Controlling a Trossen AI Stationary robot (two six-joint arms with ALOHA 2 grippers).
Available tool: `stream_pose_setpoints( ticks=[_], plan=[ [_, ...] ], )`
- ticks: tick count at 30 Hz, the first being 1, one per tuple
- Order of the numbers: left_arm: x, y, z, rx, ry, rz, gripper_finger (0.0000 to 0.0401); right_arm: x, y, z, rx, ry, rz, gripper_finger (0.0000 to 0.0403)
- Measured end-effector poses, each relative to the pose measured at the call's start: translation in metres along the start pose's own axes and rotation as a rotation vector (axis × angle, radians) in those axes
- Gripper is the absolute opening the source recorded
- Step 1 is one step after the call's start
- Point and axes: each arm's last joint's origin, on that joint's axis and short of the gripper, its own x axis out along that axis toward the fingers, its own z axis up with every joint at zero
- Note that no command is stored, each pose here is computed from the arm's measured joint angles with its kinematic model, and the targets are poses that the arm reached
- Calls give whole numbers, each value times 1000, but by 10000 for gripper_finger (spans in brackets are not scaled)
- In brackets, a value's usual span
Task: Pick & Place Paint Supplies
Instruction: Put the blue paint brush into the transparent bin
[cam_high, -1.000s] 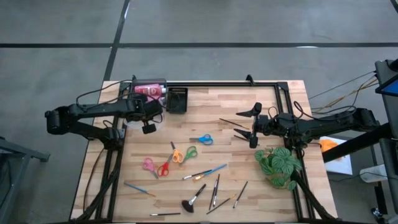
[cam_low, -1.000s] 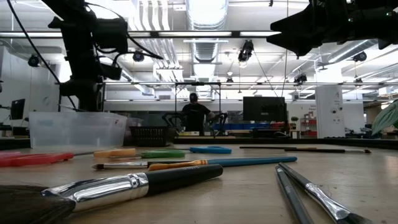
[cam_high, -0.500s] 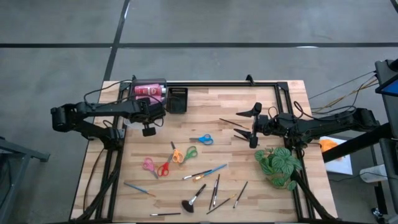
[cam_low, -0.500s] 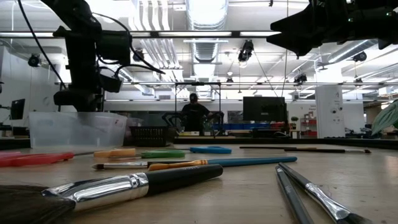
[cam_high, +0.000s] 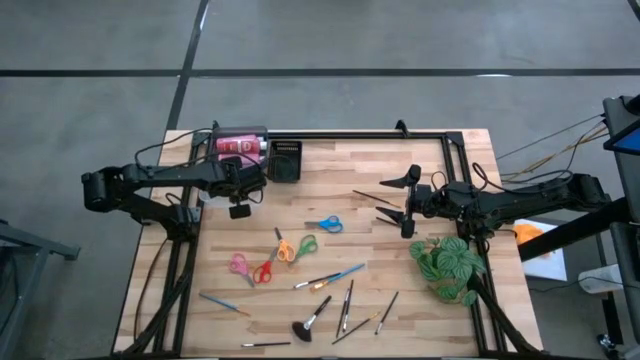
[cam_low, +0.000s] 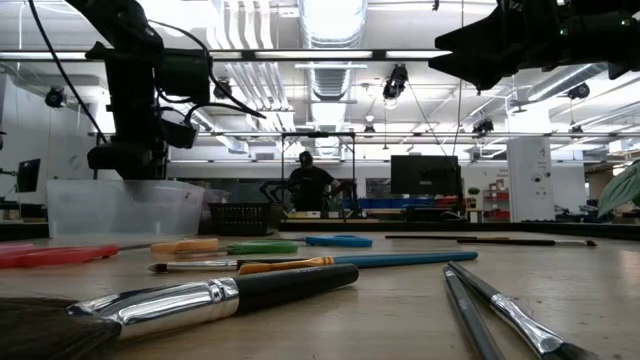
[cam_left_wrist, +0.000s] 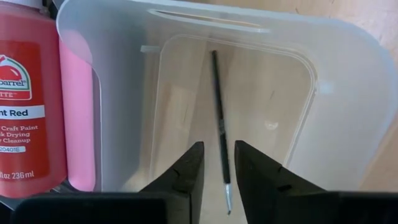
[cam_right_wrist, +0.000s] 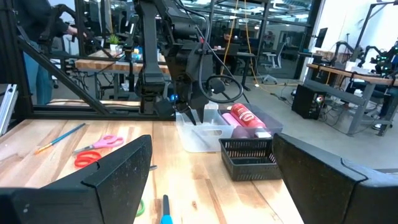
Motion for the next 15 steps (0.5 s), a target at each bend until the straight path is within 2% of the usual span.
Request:
stream_pose_setpoints(
  ticks=[10, 15],
  plan=[
    [-4, 2, 1, -4, -7, 7, 97, 0, 0, 0, 0, 0, 0, 331],
    [-20, 10, 11, -64, -46, 13, 97, 0, 0, 0, 0, 1, 0, 331]
  ],
)
